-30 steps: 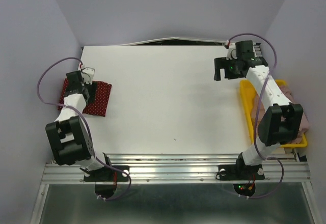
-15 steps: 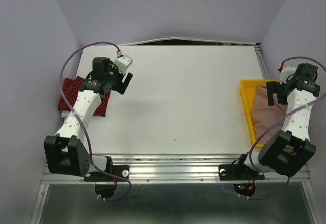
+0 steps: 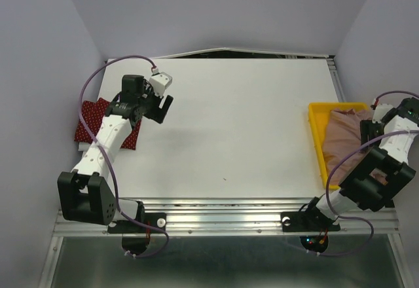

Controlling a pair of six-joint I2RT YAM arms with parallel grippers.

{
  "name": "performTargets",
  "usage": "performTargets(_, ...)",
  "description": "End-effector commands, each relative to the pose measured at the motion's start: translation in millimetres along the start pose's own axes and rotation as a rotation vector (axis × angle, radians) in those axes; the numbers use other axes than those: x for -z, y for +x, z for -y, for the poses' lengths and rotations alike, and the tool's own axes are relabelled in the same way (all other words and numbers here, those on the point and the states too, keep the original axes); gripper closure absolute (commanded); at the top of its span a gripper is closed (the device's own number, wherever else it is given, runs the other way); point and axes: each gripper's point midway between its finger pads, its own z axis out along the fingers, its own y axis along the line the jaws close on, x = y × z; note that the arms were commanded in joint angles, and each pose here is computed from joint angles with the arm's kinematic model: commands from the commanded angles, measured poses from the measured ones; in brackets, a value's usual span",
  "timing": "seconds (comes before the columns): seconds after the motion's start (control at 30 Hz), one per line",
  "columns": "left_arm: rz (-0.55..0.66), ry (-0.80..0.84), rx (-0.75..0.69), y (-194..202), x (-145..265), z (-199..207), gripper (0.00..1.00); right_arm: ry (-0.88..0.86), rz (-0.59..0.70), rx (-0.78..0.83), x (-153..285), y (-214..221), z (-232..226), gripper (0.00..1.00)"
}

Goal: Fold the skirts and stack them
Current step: Grab the skirt from the pile

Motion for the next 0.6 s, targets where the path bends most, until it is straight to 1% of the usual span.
performTargets(0.0, 0.042, -0.028, -0.001, -7.2, 12.7, -0.4, 0.14, -0.027, 0.044, -0.04, -8.2, -11.0, 2.6, 0.35)
performTargets(0.07, 0.038, -0.036, -0.003, -5.4, 13.0, -1.5, 0.14, -0.042, 0.052, -0.055, -12.5, -15.0, 1.7, 0.38)
performTargets(0.33, 0.035, -0.042, -0.003, -2.1, 13.3, -1.3, 0.14, -0.054, 0.109, -0.086, -17.0, -36.4, 7.6, 0.41)
performTargets(0.43, 0.036, -0.044, -0.002, -2.8, 14.3, -1.7, 0.14, -0.052, 0.127, -0.095, -18.5, -45.8, 12.7, 0.47)
performTargets(0.5, 0.035, -0.047, 0.0, -3.2, 15.0, -2.2, 0.14, -0.057, 0.124, -0.105, -22.0, -48.3, 13.9, 0.55)
performTargets(0.57, 0.035, -0.048, 0.0, -3.0, 15.5, -2.4, 0.14, -0.053, 0.132, -0.108, -21.7, -52.9, 17.1, 0.57)
